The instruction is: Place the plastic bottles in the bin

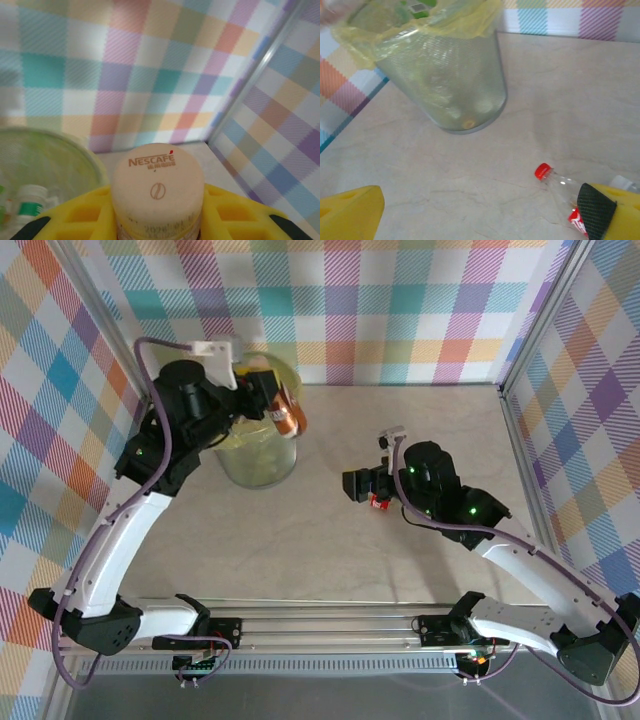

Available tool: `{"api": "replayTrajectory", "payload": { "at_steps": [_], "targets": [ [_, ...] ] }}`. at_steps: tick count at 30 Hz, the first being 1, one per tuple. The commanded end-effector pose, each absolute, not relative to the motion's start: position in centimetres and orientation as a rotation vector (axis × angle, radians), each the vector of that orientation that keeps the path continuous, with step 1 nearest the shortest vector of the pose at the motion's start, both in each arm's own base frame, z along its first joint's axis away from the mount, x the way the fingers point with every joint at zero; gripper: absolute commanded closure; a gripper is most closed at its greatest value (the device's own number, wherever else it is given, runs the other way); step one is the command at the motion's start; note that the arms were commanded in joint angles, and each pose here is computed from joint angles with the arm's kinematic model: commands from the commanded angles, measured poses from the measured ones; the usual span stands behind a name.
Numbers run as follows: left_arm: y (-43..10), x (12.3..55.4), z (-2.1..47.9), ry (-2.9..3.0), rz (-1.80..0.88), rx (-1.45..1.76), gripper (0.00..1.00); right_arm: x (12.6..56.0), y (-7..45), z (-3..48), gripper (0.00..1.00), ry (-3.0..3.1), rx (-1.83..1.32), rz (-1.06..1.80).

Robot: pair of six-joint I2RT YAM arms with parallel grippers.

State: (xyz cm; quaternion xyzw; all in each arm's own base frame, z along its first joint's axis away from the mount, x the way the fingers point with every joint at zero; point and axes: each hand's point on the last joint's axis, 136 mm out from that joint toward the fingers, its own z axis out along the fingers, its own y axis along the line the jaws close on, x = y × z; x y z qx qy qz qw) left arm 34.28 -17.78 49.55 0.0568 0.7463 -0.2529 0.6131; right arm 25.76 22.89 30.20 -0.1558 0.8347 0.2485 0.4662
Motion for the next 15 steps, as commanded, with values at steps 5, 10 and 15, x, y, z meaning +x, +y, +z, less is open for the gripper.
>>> {"api": "replayTrajectory", "payload": {
  "at_steps": [5,10,15],
  "targets": [
    [-11.5,39.6,50.4,1.727,-0.387,-0.062,0.78,26.5,21.0,30.4,0.00,2.070,-0.267,0.513],
    [-8.1,43.5,49.3,1.713,-0.352,-0.263,0.78,26.4,21.0,30.1,0.00,2.085,-0.276,0.510],
    [-6.8,46.8,47.9,1.677,-0.362,-0.395,0.74,26.8,20.4,29.5,0.00,2.118,-0.240,0.467]
  ]
}}
